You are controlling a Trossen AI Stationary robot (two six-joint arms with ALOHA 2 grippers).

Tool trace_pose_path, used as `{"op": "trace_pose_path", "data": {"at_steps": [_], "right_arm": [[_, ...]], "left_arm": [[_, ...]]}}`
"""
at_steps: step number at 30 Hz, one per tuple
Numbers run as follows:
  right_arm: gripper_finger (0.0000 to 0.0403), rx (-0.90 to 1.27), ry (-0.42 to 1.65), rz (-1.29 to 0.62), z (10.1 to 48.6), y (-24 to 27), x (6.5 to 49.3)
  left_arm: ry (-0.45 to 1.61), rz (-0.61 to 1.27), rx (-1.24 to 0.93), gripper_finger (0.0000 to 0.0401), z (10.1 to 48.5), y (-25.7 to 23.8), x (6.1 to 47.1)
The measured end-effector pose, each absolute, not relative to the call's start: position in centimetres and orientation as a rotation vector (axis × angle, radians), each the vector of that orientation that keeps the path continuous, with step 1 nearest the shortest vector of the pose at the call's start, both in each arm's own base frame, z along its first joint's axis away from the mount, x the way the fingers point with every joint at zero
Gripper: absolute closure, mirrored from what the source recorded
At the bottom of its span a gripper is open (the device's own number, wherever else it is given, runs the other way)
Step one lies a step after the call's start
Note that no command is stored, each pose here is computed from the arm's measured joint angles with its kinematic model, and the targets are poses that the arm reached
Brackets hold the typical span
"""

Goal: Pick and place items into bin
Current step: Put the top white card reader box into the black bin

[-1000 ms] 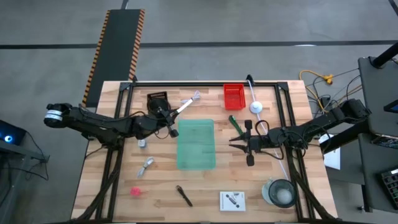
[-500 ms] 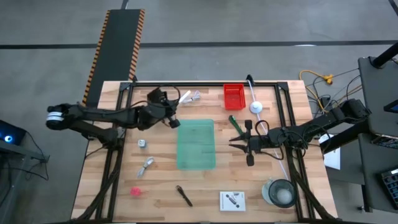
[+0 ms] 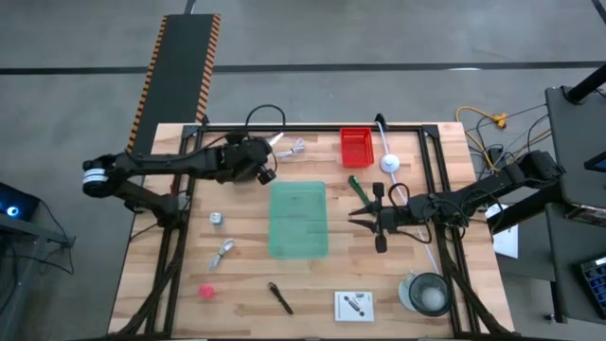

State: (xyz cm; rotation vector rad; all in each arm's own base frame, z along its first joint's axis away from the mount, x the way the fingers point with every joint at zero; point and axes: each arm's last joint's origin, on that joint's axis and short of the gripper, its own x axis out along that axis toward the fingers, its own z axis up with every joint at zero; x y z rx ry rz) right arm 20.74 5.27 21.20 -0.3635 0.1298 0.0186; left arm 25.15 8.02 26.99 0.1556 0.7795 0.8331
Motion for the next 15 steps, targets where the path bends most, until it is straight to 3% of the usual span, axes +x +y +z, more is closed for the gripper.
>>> {"op": "trace_pose_path", "data": {"at_steps": [6,15], "right_arm": [[0.0339,-0.363,0.132,0.019,21.2,5.3,20.7],[0.0344,-0.356,0.133,0.018,21.2,5.3,20.7]], "left_arm": [[0.899,0.871,0.038,0.0383,27.9,8.2,24.2],[0.873,0.853,-0.352,0.0383,29.7,10.0,22.6]]}}
